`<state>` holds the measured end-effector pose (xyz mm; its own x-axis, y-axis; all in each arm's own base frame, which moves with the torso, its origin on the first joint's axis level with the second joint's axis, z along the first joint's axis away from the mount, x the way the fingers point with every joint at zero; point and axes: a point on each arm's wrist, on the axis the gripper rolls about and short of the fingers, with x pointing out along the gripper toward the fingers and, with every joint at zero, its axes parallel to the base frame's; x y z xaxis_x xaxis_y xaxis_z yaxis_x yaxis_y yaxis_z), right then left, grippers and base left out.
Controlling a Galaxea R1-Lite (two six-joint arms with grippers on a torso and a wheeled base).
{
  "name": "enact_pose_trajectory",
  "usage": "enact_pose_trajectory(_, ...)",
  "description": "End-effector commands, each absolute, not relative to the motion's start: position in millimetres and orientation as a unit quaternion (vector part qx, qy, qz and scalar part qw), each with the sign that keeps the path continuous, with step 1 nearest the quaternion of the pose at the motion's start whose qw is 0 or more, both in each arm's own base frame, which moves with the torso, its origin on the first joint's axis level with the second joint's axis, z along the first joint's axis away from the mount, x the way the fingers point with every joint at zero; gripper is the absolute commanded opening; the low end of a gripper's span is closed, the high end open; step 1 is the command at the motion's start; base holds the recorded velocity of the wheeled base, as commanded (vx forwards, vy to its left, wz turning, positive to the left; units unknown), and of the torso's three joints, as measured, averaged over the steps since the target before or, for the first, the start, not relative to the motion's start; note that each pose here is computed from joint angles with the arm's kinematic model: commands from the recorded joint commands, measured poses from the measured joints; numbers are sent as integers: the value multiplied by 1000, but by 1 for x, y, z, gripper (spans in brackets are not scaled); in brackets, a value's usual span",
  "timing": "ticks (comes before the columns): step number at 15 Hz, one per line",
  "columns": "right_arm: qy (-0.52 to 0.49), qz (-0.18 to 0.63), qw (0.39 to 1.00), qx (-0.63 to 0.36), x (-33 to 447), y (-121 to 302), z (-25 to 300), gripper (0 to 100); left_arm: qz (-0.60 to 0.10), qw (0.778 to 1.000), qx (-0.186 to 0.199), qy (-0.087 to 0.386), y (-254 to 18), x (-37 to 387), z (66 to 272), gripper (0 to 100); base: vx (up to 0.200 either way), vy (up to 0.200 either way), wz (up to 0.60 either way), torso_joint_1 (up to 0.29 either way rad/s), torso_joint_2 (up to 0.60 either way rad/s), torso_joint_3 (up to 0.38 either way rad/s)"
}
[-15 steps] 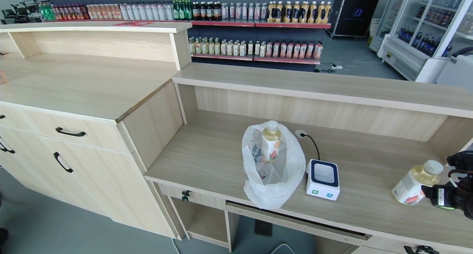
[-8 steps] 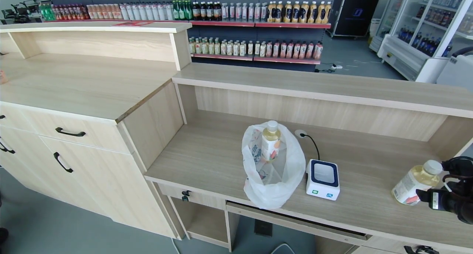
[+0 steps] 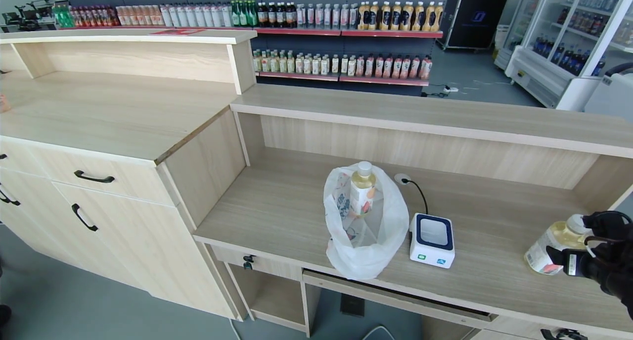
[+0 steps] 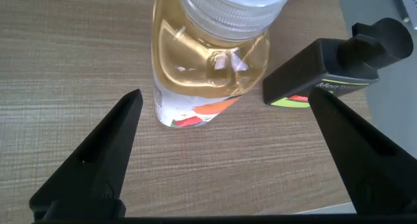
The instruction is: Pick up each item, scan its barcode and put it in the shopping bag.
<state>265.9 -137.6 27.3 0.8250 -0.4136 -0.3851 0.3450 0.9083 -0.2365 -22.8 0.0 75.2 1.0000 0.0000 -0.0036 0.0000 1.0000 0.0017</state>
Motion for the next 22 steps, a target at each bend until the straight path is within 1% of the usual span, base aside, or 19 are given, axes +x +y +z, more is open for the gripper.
enact_pose_trajectory(1, 229, -191, 952, -75, 268, -138, 16, 100, 0, 1000, 1, 2, 0, -23, 75, 100, 0, 0, 0, 0, 0, 0)
enact_pose_trajectory(5, 223, -176, 956, -71, 271, -136, 12, 100, 0, 1000, 1, 2, 0, -23, 75, 100, 0, 0, 0, 0, 0, 0)
enact_pose_trajectory(10, 194, -155, 965, -82, 283, -123, 5, 100, 0, 1000, 1, 2, 0, -23, 75, 100, 0, 0, 0, 0, 0, 0)
enact_pose_trajectory(18, 191, -177, 962, -80, 289, -122, -6, 100, 0, 1000, 1, 2, 0, -23, 75, 100, 0, 0, 0, 0, 0, 0)
enact_pose_trajectory(22, 185, -179, 965, -45, 294, -120, -10, 100, 0, 1000, 1, 2, 0, -23, 75, 100, 0, 0, 0, 0, 0, 0)
